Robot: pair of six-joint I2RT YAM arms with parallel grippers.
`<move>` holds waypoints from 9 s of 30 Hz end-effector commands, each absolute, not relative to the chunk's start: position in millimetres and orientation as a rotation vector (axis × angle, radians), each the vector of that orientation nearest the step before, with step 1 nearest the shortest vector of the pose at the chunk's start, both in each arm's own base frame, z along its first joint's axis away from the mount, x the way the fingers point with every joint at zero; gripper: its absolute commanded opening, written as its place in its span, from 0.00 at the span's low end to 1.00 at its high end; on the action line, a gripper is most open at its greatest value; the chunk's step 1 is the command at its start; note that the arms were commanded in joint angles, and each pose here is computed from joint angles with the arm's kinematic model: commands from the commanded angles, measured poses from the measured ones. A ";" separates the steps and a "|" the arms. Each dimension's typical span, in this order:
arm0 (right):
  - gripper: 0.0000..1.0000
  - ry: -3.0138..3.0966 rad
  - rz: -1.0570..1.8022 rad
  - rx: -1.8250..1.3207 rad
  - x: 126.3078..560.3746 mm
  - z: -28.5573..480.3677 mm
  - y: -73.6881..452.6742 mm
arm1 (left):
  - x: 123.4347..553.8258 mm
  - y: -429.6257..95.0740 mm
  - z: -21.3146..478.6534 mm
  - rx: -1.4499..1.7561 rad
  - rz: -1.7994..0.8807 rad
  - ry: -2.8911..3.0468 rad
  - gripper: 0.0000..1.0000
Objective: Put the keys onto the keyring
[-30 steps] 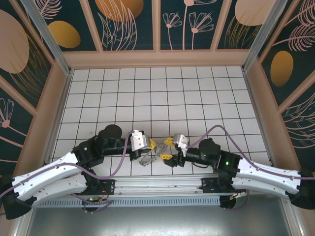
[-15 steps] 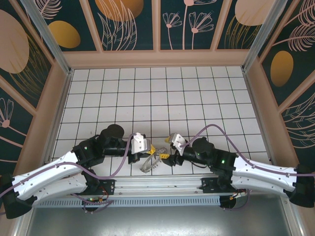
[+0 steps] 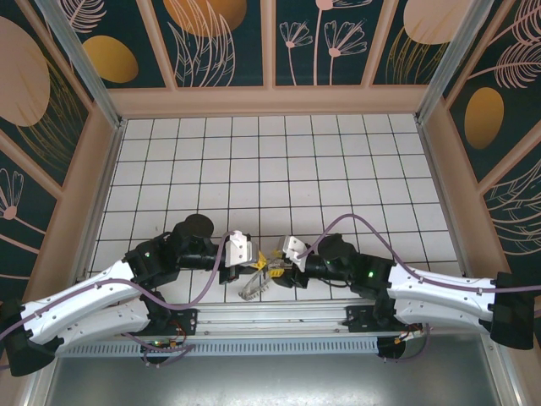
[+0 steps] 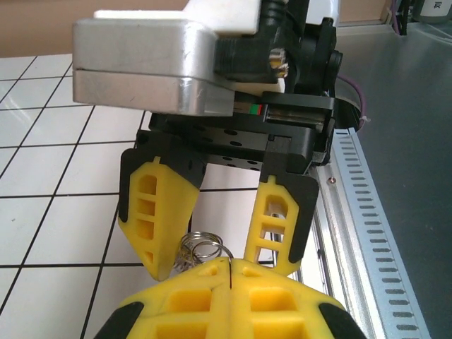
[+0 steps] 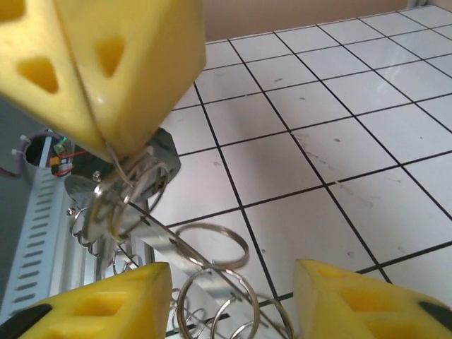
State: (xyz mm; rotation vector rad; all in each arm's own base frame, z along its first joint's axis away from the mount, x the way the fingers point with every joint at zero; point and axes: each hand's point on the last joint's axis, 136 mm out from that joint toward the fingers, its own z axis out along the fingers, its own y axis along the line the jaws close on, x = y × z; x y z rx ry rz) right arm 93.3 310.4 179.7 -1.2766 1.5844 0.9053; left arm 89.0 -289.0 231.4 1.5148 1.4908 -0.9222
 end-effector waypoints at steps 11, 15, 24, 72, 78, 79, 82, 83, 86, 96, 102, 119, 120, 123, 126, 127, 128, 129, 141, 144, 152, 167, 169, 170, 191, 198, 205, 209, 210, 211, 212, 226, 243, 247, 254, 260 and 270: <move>0.37 1.484 0.954 -1.302 88.4 195.6 320.6 | 87.4 -291.8 261.2 1.498 -0.935 1.394 0.00; 0.32 1.500 0.931 -1.302 91.1 191.6 319.7 | 88.7 -292.5 263.3 1.492 -0.928 1.389 0.00; 0.00 1.629 0.748 -1.134 130.2 191.5 310.6 | 101.1 -289.8 260.1 1.447 -0.854 1.417 0.00; 0.00 1.361 0.560 -0.932 132.3 241.1 302.0 | 128.8 -279.7 280.9 1.265 -0.741 1.485 0.29; 0.00 1.307 0.578 -1.109 112.6 233.2 310.2 | 112.0 -278.4 282.3 1.383 -0.776 1.474 0.31; 0.00 1.297 0.587 -1.138 108.6 232.2 311.6 | 111.4 -278.1 280.7 1.402 -0.770 1.483 0.30; 0.00 1.277 0.617 -1.221 97.8 228.7 315.9 | 109.7 -278.3 276.8 1.452 -0.755 1.502 0.30; 0.00 1.278 0.621 -1.240 95.7 227.7 316.5 | 107.7 -278.6 276.1 1.471 -0.759 1.503 0.31; 0.00 1.289 0.629 -1.278 92.3 225.9 316.3 | 102.0 -279.3 274.8 1.520 -0.776 1.501 0.30; 0.00 1.289 0.692 -1.324 87.5 229.7 314.4 | 94.4 -282.1 259.9 1.599 -0.812 1.545 0.30; 0.00 1.299 0.683 -1.324 91.1 229.4 313.1 | 94.4 -286.1 254.0 1.618 -0.826 1.553 0.30; 0.00 1.299 0.698 -1.344 93.9 229.5 314.6 | 95.5 -294.3 224.0 1.695 -0.828 1.599 0.30; 0.00 1.301 0.696 -1.343 94.9 229.4 314.8 | 95.7 -294.2 223.3 1.698 -0.825 1.599 0.29; 0.00 1.300 0.698 -1.344 95.7 229.7 315.1 | 94.5 -294.0 220.4 1.707 -0.829 1.606 0.28; 0.00 1.300 0.702 -1.347 95.9 229.9 315.8 | 94.1 -294.3 217.6 1.716 -0.832 1.612 0.28; 0.00 1.303 0.702 -1.346 96.7 229.8 315.9 | 94.1 -294.5 217.0 1.718 -0.831 1.612 0.28; 0.00 1.301 0.703 -1.348 96.2 229.8 316.5 | 94.1 -294.6 216.2 1.722 -0.831 1.613 0.28; 0.00 1.303 0.704 -1.349 96.3 229.7 316.7 | 93.8 -295.1 215.9 1.725 -0.832 1.610 0.29; 0.00 1.313 0.703 -1.346 98.2 229.6 316.8 | 94.6 -296.5 212.3 1.736 -0.829 1.610 0.06; 0.00 1.316 0.699 -1.343 99.2 229.2 316.1 | 94.0 -295.5 212.5 1.736 -0.828 1.608 0.00; 0.00 1.326 0.697 -1.332 100.9 228.7 313.7 | 93.6 -292.5 220.0 1.706 -0.827 1.591 0.00; 0.00 1.267 0.808 -1.256 96.3 250.5 301.9 | 81.8 -297.5 252.7 1.589 -0.966 1.439 0.00; 0.00 1.275 0.801 -1.252 97.8 248.8 301.6 | 80.9 -298.6 255.4 1.575 -0.982 1.423 0.00; 0.00 1.278 0.799 -1.249 98.4 248.6 301.6 | 80.9 -298.9 256.5 1.565 -0.989 1.418 0.00; 0.39 1.345 0.767 -1.010 123.4 257.6 277.0 | 122.2 -293.6 281.7 1.232 -0.849 1.367 0.00; 0.34 1.405 0.788 -0.818 138.3 271.9 262.1 | 143.0 -287.9 279.6 1.134 -0.751 1.395 0.00; 0.28 1.424 0.962 -0.691 137.5 290.5 269.5 | 156.7 -283.3 277.3 1.063 -0.685 1.397 0.00; 0.23 1.423 1.065 -0.713 130.7 296.0 286.2 | 163.8 -280.0 274.8 1.034 -0.643 1.406 0.00; 0.22 1.429 1.072 -0.708 131.7 297.3 288.7 | 165.3 -279.0 273.4 1.031 -0.632 1.410 0.00; 0.21 1.428 1.098 -0.727 128.4 298.0 292.6 | 165.9 -278.3 273.5 1.028 -0.626 1.411 0.00; 0.21 1.432 1.117 -0.737 126.8 297.9 295.9 | 166.8 -277.3 273.3 1.022 -0.620 1.413 0.00; 0.25 1.445 1.267 -0.742 122.0 307.4 306.5 | 169.5 -274.3 273.4 1.018 -0.589 1.415 0.00; 0.14 1.572 1.282 -0.728 141.8 288.7 314.5 | 161.3 -279.3 271.6 1.058 -0.638 1.403 0.00; 0.09 1.580 1.294 -0.740 140.0 287.1 315.6 | 162.2 -278.8 271.6 1.051 -0.635 1.407 0.00; 0.09 1.587 1.315 -0.765 136.0 284.3 318.4 | 165.9 -278.3 270.4 1.039 -0.620 1.419 0.00; 0.04 1.599 1.312 -0.769 136.6 279.0 319.3 | 164.9 -276.4 273.8 1.024 -0.628 1.409 0.00; 0.00 1.611 1.302 -0.763 138.9 274.4 316.2 | 163.8 -275.1 279.0 1.007 -0.639 1.394 0.00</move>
